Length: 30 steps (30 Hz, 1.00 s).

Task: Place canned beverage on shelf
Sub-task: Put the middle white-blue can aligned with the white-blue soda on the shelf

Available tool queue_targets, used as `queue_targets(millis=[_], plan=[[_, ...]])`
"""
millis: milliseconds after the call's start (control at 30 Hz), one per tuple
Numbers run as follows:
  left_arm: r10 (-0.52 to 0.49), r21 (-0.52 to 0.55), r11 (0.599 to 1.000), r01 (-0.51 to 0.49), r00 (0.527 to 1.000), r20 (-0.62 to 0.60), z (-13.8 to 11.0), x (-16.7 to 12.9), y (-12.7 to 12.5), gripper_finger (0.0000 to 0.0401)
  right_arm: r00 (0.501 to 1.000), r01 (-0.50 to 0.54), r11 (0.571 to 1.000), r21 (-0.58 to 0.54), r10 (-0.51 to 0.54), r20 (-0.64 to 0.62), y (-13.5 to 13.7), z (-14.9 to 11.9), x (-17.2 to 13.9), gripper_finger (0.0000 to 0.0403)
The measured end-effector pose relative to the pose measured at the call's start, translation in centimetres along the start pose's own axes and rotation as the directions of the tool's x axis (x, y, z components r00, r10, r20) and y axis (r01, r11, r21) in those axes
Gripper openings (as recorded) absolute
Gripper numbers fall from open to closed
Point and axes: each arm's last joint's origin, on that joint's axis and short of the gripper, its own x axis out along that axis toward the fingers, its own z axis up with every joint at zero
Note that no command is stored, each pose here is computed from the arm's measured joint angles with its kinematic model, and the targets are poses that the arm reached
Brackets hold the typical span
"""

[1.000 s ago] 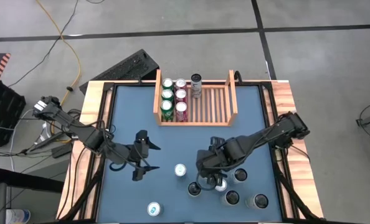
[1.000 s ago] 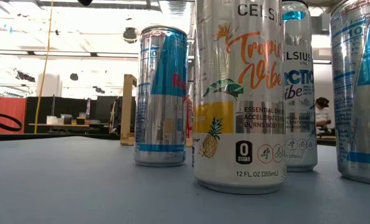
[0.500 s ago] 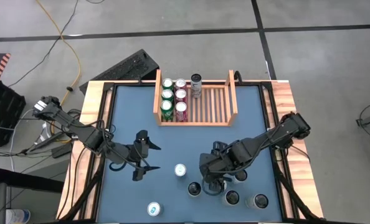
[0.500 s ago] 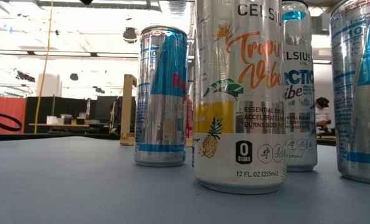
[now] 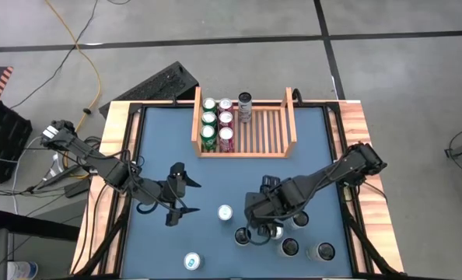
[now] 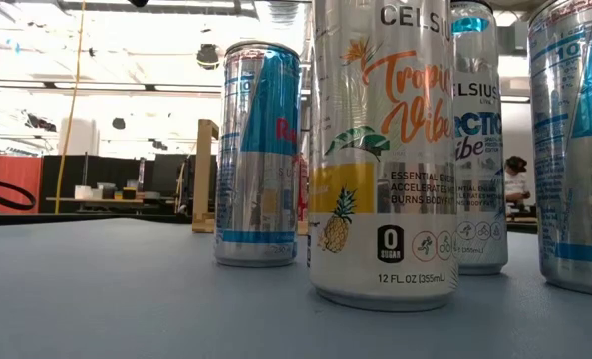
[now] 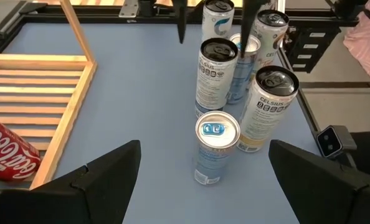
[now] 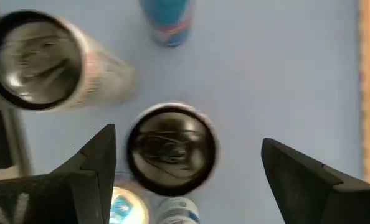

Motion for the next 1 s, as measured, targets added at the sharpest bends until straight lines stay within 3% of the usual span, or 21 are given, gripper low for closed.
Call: queue_targets(millis=[300,733,1000], plan=[[-0.016,0.021,1.0,0.016,1.0,-0.006,0.0,0.0,0.0,0.0341,0.999,-0.004,1.0,0.031,0.006,-0.046,0.0,-0.7,2.1,0.0306],[-0.018,0.031,0.999,0.019,1.0,-0.007,0.0,0.0,-0.1,0.0341,0.999,-0.019,1.0,0.023,0.02,-0.042,-0.3,-0.4,2.5,0.0305],[-0.018,0.038,0.999,0.018,1.0,-0.007,0.0,0.0,0.0,0.0341,0.998,-0.028,0.999,0.023,0.029,-0.047,-0.2,-0.5,2.5,0.0255]])
